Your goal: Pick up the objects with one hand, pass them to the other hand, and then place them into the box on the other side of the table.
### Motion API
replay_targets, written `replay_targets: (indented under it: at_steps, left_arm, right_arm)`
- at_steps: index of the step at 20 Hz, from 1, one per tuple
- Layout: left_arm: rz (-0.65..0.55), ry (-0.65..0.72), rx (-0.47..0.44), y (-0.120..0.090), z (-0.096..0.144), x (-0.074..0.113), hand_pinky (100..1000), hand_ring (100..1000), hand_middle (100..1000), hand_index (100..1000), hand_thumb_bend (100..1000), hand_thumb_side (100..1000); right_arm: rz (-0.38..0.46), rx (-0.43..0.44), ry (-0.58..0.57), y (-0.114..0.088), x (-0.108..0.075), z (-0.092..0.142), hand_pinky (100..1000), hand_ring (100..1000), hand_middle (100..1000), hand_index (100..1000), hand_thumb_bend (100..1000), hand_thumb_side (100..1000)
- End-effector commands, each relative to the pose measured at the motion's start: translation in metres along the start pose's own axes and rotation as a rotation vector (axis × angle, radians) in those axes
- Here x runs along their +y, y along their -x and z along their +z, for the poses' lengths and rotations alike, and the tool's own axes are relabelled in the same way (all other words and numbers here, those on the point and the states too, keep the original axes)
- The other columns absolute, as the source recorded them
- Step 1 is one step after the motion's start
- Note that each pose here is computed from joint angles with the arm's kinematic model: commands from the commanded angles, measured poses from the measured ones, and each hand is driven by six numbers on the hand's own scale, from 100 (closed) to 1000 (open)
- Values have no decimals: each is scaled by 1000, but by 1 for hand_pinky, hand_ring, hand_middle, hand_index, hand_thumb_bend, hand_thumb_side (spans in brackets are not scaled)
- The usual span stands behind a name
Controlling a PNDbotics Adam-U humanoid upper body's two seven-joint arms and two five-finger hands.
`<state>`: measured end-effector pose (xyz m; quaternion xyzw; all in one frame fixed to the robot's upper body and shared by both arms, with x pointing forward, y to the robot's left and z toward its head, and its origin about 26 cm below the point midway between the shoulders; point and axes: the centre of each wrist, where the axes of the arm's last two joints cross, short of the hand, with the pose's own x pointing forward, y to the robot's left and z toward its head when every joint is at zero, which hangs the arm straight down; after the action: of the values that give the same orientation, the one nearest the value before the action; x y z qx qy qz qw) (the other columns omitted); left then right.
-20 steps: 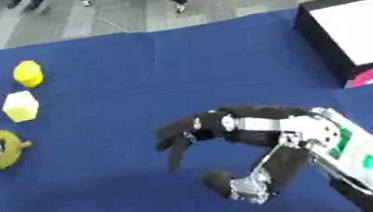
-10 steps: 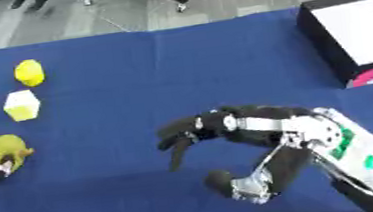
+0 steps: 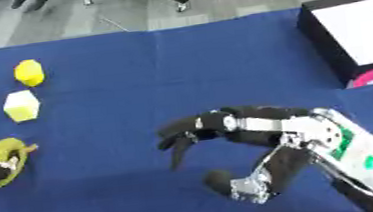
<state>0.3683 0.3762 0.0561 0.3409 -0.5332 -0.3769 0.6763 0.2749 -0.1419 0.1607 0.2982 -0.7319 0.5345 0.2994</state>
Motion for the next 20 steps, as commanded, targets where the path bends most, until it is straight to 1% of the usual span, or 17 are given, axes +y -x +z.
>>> replay_targets:
  at_steps: [1, 4, 10, 15, 18, 20]
  left_arm:
    - [142, -114, -46, -8, 0, 11, 129, 100, 119, 454, 100, 444]
    - [278, -154, -117, -19, 3, 14, 127, 100, 115, 455, 100, 483]
    - [488, -214, -313, -54, 14, 31, 118, 100, 112, 452, 100, 549]
    - [634, -188, -480, -84, 26, 38, 116, 100, 117, 453, 100, 603]
    - [702, -151, -574, -100, 32, 41, 115, 100, 121, 454, 100, 639]
    - [732, -117, -629, -111, 36, 43, 117, 100, 124, 456, 100, 648]
  right_arm:
    - [21, -9, 1, -4, -3, -1, 850, 929, 690, 1000, 100, 437]
    - [22, -8, 2, -3, -3, -1, 850, 928, 690, 1000, 100, 436]
    - [24, -8, 1, -3, -4, -1, 850, 928, 690, 1000, 100, 437]
    - [27, -10, -1, -4, -4, -1, 850, 928, 691, 1000, 100, 437]
    - [29, -12, -3, -5, -4, -1, 850, 928, 691, 1000, 100, 437]
    - [30, -13, -6, -5, -4, -2, 850, 928, 691, 1000, 100, 437]
